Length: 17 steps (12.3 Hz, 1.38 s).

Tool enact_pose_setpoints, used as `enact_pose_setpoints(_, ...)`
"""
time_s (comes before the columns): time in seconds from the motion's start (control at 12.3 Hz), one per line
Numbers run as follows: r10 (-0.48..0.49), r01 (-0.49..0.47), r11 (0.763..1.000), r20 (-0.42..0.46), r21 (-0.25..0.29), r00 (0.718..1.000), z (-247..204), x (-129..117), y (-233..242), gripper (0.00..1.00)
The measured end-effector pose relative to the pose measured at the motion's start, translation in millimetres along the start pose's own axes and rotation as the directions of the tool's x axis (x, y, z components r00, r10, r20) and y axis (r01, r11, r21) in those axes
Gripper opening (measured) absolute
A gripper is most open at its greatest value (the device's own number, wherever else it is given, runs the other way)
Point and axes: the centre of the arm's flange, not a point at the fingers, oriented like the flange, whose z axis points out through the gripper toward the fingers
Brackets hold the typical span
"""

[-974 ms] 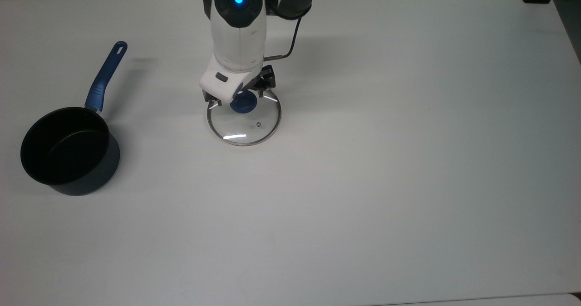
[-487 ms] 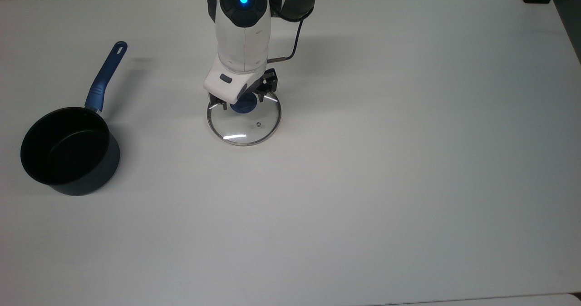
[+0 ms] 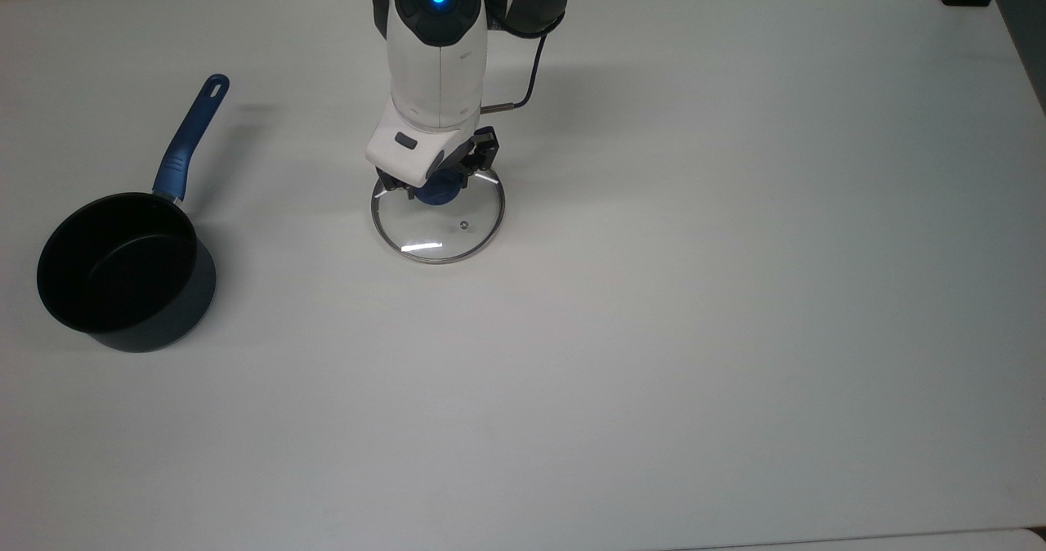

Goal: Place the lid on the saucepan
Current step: 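Lift the glass lid and carry it over the navy saucepan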

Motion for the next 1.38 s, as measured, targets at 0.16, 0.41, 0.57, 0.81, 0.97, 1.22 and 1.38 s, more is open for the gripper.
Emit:
enact_pose_setpoints(0.16, 0.001, -0.001, 1.0, -0.002, 0.0, 1.0, -1, 0, 0, 0.67)
enact_pose_setpoints(0.41, 0.012, -0.012, 1.0, -0.013, -0.005, 1.0, -29, 1, 4, 0.67)
enact_pose_setpoints(0.57, 0.031, -0.031, 0.999, -0.024, -0.01, 0.999, -76, 3, 12, 0.67)
enact_pose_setpoints(0.81, 0.093, -0.096, 0.995, -0.085, -0.029, 0.992, -121, 0, 48, 0.67)
enact_pose_setpoints(0.97, 0.174, -0.181, 0.982, -0.123, -0.05, 0.977, -140, -9, 98, 0.67)
enact_pose_setpoints(1.22, 0.283, -0.294, 0.953, -0.132, -0.077, 0.95, -137, -22, 183, 0.67)
enact_pose_setpoints(1.38, 0.337, -0.349, 0.934, -0.131, -0.075, 0.932, -123, -25, 226, 0.67)
